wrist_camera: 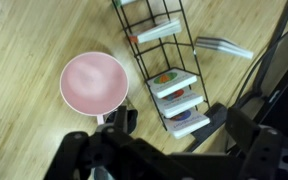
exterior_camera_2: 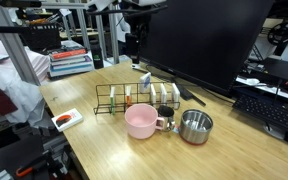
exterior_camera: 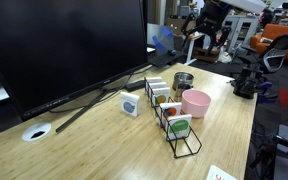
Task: Move the silver bowl to the left side of the desk
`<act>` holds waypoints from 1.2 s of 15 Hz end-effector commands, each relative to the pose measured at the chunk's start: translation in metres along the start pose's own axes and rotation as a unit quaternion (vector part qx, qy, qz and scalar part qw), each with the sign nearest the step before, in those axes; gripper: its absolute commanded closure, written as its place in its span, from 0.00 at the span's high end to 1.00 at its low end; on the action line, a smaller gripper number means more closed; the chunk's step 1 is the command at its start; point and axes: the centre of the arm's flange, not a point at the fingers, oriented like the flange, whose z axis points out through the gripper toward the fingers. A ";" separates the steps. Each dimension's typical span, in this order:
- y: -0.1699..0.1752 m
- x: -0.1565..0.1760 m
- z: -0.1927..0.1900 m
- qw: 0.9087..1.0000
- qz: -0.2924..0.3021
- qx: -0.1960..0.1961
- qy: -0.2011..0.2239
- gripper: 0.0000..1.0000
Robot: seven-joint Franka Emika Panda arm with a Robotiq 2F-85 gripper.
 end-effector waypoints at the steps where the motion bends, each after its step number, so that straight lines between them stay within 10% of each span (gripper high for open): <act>1: -0.009 0.041 0.023 0.998 0.054 -0.031 0.016 1.00; 4: 0.004 0.066 0.051 0.992 0.089 -0.083 0.027 1.00; 13: 0.008 0.064 0.058 0.991 0.108 -0.067 0.028 1.00; 18: 0.029 0.079 0.070 0.974 0.214 -0.064 0.017 1.00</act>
